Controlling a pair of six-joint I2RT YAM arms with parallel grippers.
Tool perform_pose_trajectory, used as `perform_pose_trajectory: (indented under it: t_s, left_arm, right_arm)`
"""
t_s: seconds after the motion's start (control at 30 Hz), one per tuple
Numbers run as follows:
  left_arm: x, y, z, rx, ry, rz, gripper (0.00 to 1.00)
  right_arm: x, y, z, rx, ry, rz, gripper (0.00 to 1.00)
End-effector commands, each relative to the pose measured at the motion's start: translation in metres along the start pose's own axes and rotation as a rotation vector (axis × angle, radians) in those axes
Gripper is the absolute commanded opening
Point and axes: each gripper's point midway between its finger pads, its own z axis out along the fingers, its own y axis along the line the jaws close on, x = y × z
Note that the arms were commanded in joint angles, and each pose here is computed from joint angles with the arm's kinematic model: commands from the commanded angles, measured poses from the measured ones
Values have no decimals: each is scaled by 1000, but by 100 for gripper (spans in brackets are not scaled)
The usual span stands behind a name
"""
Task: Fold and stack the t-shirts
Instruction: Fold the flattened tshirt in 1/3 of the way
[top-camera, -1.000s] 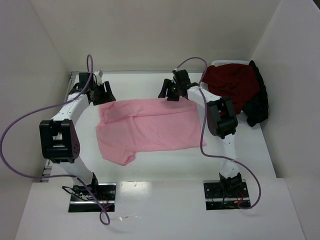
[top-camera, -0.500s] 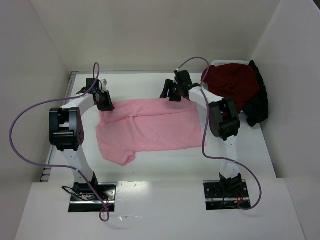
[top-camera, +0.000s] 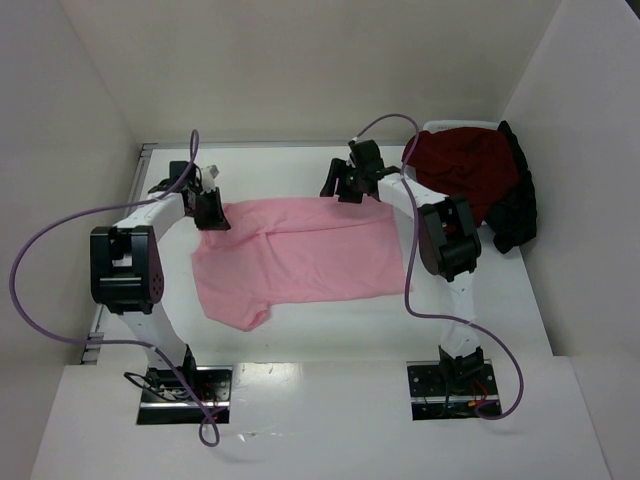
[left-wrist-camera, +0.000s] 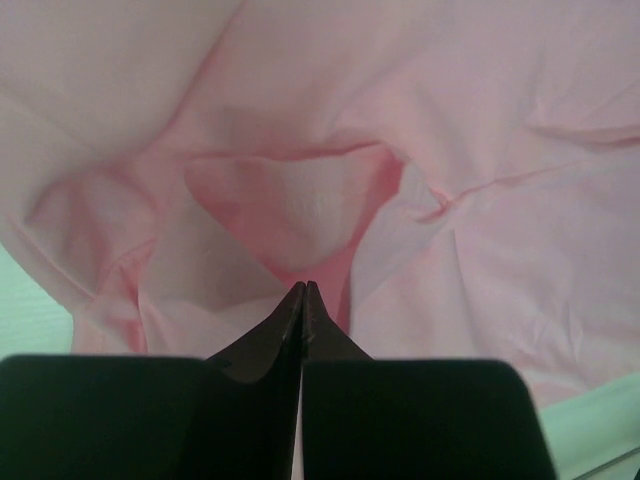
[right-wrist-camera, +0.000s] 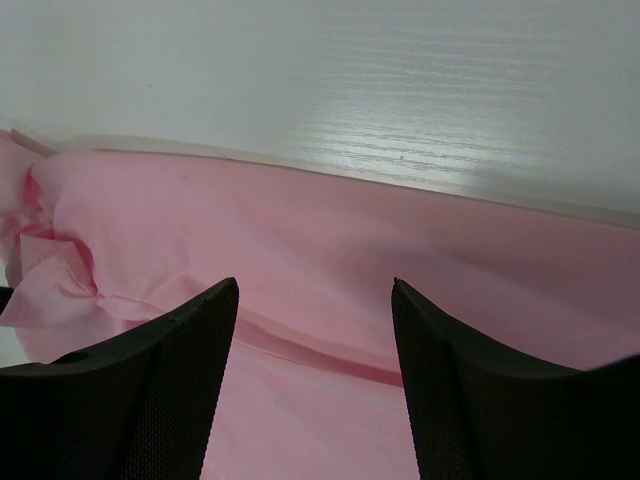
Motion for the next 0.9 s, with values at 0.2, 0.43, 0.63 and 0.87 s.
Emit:
perform_pose_trajectory:
  t_s: [0.2,0.43,0.63,0.87]
  left_arm:
    - [70,-32,-35,60,212,49,0]
    - [83,-52,-40,-17,240,59,35]
    - [0,-62,-66,-29,-80,12,69]
    - [-24,-15,-34,-236,-118,-45,74]
  right_arm:
    - [-12,13,-16,-21,-59,-48,69]
    - [-13,12,-16,-13,-64,-48,69]
    - [-16,13,-19,-10,-76,-50,69]
    - [-16,12,-24,-1,-81,-58,70]
